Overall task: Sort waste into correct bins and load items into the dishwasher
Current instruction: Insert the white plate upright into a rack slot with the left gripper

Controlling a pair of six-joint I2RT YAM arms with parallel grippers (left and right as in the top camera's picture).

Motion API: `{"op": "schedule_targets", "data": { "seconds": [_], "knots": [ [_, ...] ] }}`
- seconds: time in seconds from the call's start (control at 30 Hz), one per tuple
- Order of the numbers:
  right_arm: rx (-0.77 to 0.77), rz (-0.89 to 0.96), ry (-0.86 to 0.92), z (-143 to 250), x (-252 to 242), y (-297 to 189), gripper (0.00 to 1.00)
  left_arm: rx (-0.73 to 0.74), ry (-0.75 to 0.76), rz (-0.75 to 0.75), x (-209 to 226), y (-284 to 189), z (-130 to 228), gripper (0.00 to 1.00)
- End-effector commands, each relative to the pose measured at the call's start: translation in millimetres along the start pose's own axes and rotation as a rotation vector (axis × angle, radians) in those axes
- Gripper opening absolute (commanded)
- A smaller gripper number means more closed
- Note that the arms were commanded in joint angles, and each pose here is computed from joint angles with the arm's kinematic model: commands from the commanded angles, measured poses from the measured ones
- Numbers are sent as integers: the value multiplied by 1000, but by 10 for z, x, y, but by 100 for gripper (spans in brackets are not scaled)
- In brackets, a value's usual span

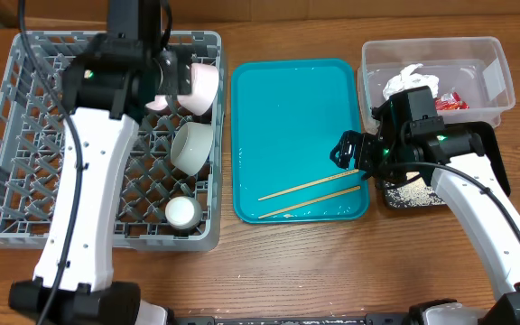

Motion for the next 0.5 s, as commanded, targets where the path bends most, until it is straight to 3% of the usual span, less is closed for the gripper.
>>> {"op": "schedule_targets", "data": {
  "seconds": [0.0,0.47],
  "knots": [
    [-42,-11,-24,-64,71,-98,100,129,-47,279,-321,-71,186,100],
    [-42,-11,-24,-64,70,-99,100,248,9,310,-497,-155,444,100]
  ]
}}
Point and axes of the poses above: each gripper's point midway between its finger pads, its own y axis out along the fingers, its own x axis along the line the jaws close on, z = x × y, the point moved 6 cm from there along -y, back along the fingers, and after that the axes turned 5 degrees about -y, right-handed, at the moved point
